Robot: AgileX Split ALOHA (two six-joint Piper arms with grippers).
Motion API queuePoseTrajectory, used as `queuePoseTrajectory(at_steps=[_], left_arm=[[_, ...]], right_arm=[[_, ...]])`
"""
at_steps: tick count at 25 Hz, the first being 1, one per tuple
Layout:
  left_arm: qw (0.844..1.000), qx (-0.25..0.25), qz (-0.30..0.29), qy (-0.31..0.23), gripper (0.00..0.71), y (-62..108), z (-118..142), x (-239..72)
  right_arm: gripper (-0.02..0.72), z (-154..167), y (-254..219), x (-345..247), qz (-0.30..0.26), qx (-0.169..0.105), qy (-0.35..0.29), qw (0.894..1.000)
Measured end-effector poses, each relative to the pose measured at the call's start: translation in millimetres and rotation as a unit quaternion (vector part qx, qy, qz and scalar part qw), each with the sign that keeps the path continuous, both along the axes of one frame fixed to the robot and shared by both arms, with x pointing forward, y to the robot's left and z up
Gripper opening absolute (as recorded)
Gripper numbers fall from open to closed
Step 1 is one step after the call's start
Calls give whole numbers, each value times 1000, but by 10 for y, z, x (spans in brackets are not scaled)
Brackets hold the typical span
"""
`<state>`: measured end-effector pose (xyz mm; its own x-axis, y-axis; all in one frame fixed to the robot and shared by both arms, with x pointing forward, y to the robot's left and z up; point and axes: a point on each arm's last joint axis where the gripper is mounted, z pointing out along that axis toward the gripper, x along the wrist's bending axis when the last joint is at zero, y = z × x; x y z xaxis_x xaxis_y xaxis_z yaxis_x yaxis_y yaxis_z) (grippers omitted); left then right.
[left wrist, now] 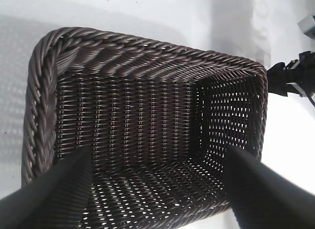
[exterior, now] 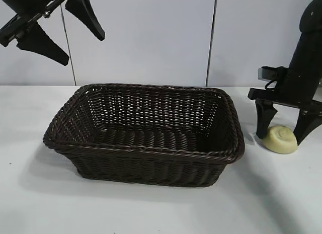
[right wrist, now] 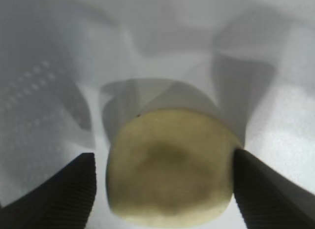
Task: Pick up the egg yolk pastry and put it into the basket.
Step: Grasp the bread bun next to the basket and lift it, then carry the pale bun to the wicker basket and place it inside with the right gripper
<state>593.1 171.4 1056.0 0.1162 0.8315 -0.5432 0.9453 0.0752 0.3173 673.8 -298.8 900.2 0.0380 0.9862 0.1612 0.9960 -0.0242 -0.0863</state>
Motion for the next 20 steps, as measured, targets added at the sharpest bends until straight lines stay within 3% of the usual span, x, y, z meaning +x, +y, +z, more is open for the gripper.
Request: queuePoseTrajectory(at_steps=[4, 7, 13, 20], left_arm=[[1000, 0, 0, 0, 539, 0, 0, 0], [1000, 0, 0, 0, 539, 0, 0, 0], [1000, 0, 0, 0, 539, 0, 0, 0], [1000, 0, -1, 1, 539, 0, -1, -2]], right_arm=[[213, 0, -1, 1, 0, 0, -1, 1000], [87, 3, 5, -9, 0, 3, 5, 1000], [50, 279, 19, 5, 0, 10, -24, 1000], [45, 1164, 82, 13, -8, 43, -136, 990]])
